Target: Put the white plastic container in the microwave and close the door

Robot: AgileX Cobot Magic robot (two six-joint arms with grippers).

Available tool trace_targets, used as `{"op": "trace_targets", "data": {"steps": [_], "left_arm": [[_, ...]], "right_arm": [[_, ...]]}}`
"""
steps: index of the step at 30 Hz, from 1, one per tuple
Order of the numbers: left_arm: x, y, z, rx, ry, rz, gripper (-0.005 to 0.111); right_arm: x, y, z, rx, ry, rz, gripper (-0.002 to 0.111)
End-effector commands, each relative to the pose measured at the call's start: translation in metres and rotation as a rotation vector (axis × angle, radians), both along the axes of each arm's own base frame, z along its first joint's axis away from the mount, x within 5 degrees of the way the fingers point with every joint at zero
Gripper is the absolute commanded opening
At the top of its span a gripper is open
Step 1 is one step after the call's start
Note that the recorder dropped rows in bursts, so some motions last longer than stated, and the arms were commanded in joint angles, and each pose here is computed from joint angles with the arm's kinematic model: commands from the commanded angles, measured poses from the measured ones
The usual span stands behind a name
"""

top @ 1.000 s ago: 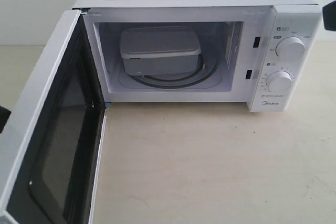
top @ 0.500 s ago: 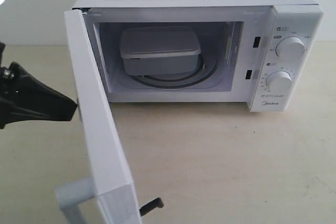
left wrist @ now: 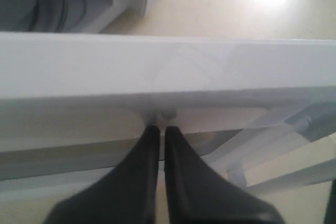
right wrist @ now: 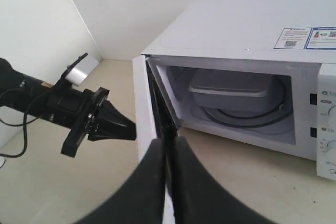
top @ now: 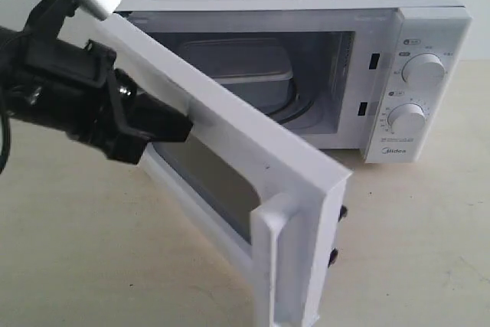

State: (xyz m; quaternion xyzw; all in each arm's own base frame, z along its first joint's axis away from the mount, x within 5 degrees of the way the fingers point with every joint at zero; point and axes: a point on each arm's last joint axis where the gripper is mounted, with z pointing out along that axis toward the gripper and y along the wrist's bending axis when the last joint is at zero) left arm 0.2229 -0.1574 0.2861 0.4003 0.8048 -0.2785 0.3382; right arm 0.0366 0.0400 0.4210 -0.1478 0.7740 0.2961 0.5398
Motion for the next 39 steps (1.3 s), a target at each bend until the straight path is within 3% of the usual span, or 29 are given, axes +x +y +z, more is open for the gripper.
{"op": "trace_targets", "data": {"steps": [1, 7, 16, 19, 24, 32, 39], "left_arm": [[0.024, -0.011, 0.013, -0.031, -0.065, 0.042, 0.004], [0.048, -0.024, 0.024, -0.047, -0.088, 0.029, 0.004], [0.028, -0.016, 0.056, -0.084, -0.165, -0.007, 0.004], [0.020, -0.009, 0.065, -0.044, -0.206, 0.003, 0.004], [0.021, -0.003, 0.061, 0.028, -0.194, 0.033, 0.004], [0.020, -0.002, 0.059, 0.059, -0.182, 0.022, 0.004], [0.014, 0.006, 0.057, 0.143, -0.138, 0.040, 0.004]], "right_arm": [[0.000, 0.000, -0.005, -0.016, 0.023, -0.002, 0.000], [0.020, 0.007, -0.041, -0.016, 0.066, -0.035, 0.000], [0.062, 0.020, -0.096, 0.041, 0.037, -0.135, 0.000], [0.087, 0.029, -0.108, 0.023, 0.040, -0.167, 0.000], [0.115, 0.049, -0.123, -0.011, 0.052, -0.156, 0.000], [0.135, 0.094, -0.140, 0.011, 0.017, -0.065, 0.000], [0.159, 0.108, -0.161, -0.004, 0.027, -0.113, 0.000]]}}
